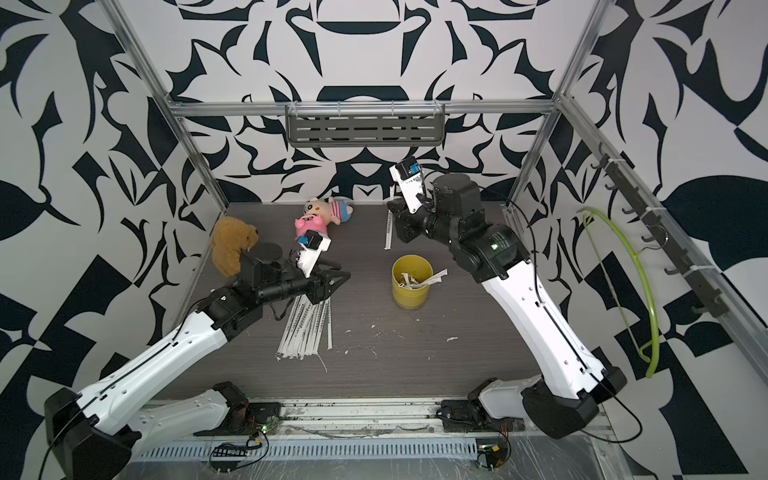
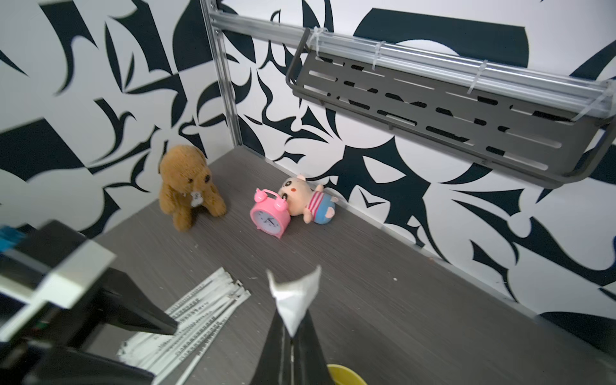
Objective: Take the straws out of the storage container
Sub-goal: Pick up the straw from the container, then place the straw at the center of the board.
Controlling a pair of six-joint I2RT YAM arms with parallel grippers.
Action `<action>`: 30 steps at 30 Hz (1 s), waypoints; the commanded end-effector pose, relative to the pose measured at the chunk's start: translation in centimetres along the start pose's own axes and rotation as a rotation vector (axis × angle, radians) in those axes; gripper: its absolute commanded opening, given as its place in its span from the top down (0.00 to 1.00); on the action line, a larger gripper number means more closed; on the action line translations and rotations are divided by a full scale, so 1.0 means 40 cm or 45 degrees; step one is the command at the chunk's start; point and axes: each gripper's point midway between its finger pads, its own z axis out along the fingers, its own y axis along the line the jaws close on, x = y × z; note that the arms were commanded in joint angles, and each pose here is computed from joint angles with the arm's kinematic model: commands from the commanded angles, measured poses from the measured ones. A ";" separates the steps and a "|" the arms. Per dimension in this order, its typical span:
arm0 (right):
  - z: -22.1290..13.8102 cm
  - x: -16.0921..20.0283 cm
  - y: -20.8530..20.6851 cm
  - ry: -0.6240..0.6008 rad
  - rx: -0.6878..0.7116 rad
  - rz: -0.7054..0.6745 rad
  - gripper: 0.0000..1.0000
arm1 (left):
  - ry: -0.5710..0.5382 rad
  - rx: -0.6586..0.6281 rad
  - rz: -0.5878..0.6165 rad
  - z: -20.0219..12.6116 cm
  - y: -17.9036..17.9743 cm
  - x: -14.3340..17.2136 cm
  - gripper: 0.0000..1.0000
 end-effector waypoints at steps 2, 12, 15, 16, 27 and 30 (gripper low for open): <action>0.007 0.022 0.036 0.122 -0.054 0.354 0.99 | 0.081 -0.111 -0.160 -0.042 0.015 0.005 0.53; 0.157 0.250 0.181 0.644 -0.180 0.680 1.00 | 0.178 -0.307 -0.313 -0.175 0.036 0.106 0.39; 0.201 0.309 0.227 0.773 -0.218 0.724 1.00 | 0.250 -0.335 -0.380 -0.189 0.040 0.156 0.39; 0.217 0.327 0.242 0.809 -0.225 0.733 1.00 | 0.278 -0.351 -0.404 -0.194 0.043 0.174 0.39; 0.418 0.533 0.381 1.114 -0.279 0.888 1.00 | 0.379 -0.613 -0.433 -0.264 0.114 0.283 0.36; 0.464 0.578 0.377 1.147 -0.241 0.901 1.00 | 0.361 -0.611 -0.435 -0.276 0.112 0.290 0.36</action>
